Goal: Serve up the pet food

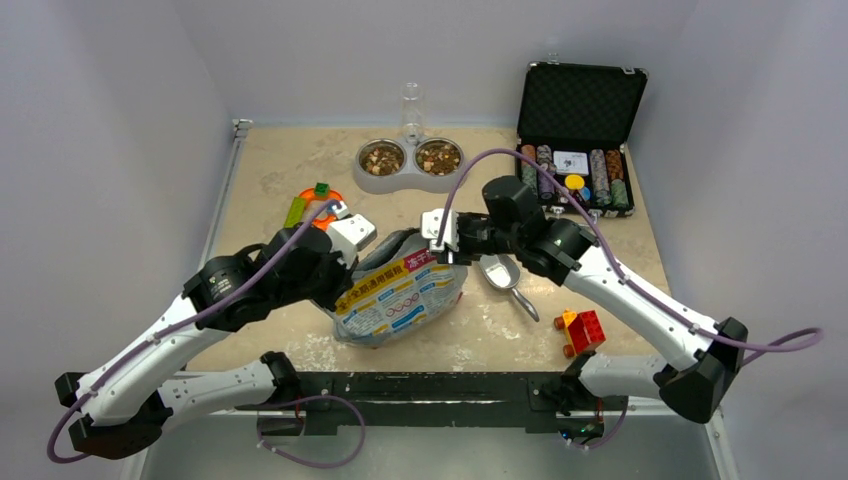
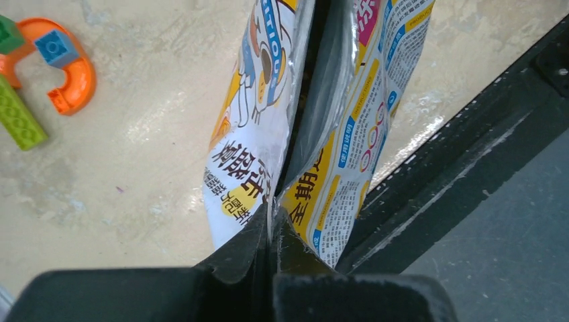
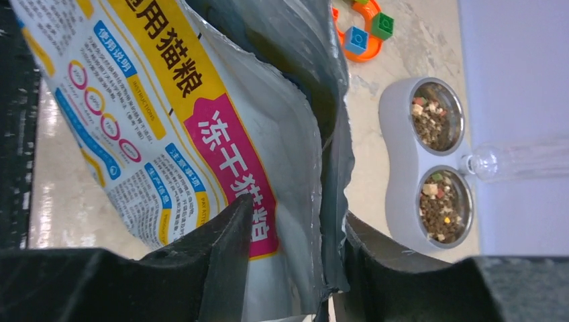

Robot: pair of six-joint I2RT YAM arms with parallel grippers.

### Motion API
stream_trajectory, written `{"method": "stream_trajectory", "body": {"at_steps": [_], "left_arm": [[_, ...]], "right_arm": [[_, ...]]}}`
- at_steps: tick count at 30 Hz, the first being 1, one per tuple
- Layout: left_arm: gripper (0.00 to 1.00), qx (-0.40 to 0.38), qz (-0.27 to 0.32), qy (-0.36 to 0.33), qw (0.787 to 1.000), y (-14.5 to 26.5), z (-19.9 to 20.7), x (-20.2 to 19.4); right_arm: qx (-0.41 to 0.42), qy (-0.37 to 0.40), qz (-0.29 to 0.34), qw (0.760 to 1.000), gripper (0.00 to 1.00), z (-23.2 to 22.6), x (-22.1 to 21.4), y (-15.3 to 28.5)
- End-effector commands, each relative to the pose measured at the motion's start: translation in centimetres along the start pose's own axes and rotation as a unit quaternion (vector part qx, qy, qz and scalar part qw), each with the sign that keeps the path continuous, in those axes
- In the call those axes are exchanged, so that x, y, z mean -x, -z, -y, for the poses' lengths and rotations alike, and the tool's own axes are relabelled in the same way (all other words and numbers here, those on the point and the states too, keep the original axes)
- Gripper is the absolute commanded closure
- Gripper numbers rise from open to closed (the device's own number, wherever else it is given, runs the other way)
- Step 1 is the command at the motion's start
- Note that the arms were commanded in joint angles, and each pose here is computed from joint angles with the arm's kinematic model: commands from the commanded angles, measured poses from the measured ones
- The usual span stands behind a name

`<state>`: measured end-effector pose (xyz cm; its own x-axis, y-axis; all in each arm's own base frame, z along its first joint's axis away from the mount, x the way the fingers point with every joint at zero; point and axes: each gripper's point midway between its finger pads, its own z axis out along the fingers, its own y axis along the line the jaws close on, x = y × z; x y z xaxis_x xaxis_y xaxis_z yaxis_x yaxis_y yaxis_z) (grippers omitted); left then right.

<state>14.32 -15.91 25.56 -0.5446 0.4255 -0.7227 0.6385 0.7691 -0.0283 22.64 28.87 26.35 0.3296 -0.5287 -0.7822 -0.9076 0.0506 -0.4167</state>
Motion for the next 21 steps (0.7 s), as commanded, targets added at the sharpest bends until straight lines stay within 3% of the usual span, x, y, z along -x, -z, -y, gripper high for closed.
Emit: {"method": "stream_trajectory", "body": {"at_steps": [1,5,8,12,16,21], "left_arm": [[1.0,0.084,0.098,-0.05,0.99,2.5,-3.6,4.5],[1.0,0.139,0.114,-0.024,0.983,2.7,-5.7,5.5],[1.0,0.139,0.102,0.017,0.985,2.2,-5.9,5.7],[1.0,0.117,0.075,0.078,0.987,1.6,-5.1,5.4],[1.0,0.036,0.083,0.085,0.992,2.5,-2.3,6.4],[1.0,-0.018,0.092,0.113,0.989,7.1,-0.5,7.2]], "right_arm": [[-0.096,0.021,-0.077,0.992,0.6,4.6,-1.0,0.5],[-0.129,-0.026,-0.085,0.988,0.76,6.2,-0.6,0.4],[-0.091,-0.077,-0.066,0.991,1.0,5.2,-0.4,-0.6],[-0.029,-0.196,0.034,0.98,1.0,4.5,1.6,0.1],[-0.004,-0.289,0.001,0.957,1.0,4.0,1.8,1.9],[0.074,-0.367,-0.012,0.927,1.0,-0.2,3.8,4.5]]}}
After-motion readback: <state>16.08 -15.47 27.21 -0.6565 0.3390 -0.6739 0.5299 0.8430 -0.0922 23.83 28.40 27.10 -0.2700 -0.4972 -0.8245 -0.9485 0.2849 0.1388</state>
